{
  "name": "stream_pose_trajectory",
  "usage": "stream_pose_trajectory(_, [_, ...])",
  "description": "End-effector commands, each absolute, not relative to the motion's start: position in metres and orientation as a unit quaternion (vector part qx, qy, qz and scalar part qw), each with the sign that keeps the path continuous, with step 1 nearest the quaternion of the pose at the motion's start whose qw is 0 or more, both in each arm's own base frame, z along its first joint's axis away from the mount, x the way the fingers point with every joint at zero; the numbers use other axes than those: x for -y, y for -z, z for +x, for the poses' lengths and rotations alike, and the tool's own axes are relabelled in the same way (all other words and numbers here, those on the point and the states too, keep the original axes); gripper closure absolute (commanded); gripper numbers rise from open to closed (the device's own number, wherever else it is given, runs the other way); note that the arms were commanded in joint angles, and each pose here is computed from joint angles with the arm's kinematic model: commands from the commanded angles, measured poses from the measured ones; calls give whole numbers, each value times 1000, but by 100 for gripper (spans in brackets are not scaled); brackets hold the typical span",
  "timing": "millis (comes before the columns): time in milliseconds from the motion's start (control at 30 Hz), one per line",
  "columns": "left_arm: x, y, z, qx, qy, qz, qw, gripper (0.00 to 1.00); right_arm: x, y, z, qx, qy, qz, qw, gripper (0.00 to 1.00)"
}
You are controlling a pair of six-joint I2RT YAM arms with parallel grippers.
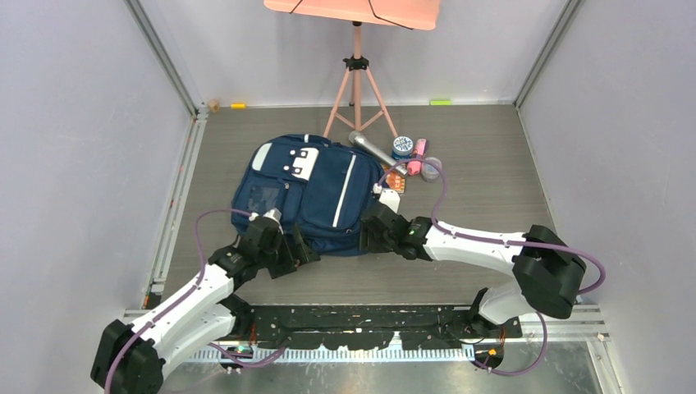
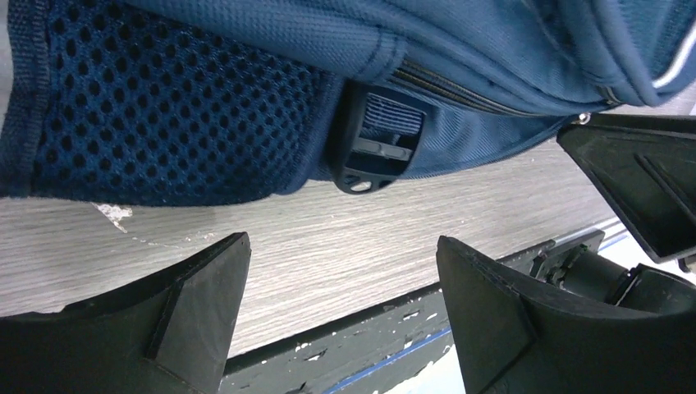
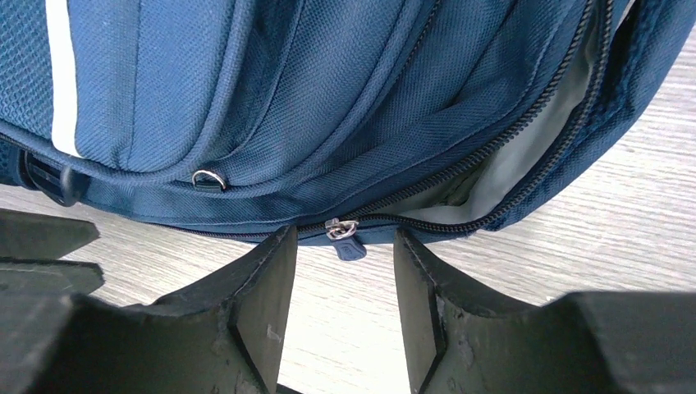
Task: Pack the student bag
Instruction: Zip the student bag at the center of the board.
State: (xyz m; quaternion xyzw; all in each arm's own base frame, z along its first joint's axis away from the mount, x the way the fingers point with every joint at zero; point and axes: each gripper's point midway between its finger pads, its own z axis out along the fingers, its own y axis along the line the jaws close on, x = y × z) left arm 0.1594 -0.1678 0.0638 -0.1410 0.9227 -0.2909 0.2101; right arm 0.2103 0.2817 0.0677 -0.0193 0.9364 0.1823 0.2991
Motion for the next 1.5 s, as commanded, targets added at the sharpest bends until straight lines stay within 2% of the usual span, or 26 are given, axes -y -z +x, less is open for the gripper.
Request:
stream_pose_trajectory(0, [175,-72,184,-902,311,-165,248,13,-298,-81,214,-929,-205,17,307,48])
stream_pose_trajectory(167, [173,-69,196,-897,305,-174,269,15,-301,-72,208,-931,-202,19,302,48])
stream_pose_trajectory(333, [169,-64,203,-893,296,-188,284,26,-303,-66,214,-932,-188,11,311,53])
stream_pose_trajectory(467, [162,-60,207,-893,278,-194,295,35,-305,-64,221,-931,-176,4,319,59])
stream_pose_trajectory(567, [154,-55,210,-897,254,-191,306,41,-303,-61,223,-932,-163,0,323,70])
stream_pose_trajectory(667, [144,-45,209,-906,224,-186,306,56,-301,-58,226,-934,-150,0,325,82])
stream_pose_trajectory(733, [139,-41,207,-909,217,-187,303,68,-297,-60,226,-933,-143,3,330,96])
stream_pose_trajectory(867, [129,-43,210,-907,203,-196,312,91,-285,-69,227,-928,-137,18,346,100])
stream_pose_trajectory(967, [114,-48,213,-903,188,-209,324,99,-275,-77,225,-926,-132,20,354,100])
stream_pose_trajectory(1233, [69,-59,207,-890,150,-259,344,100,-239,-73,227,-936,-69,22,344,100])
stream_pose_trajectory(1467, [38,-74,207,-874,125,-294,366,100,-227,-79,236,-939,-108,41,324,100])
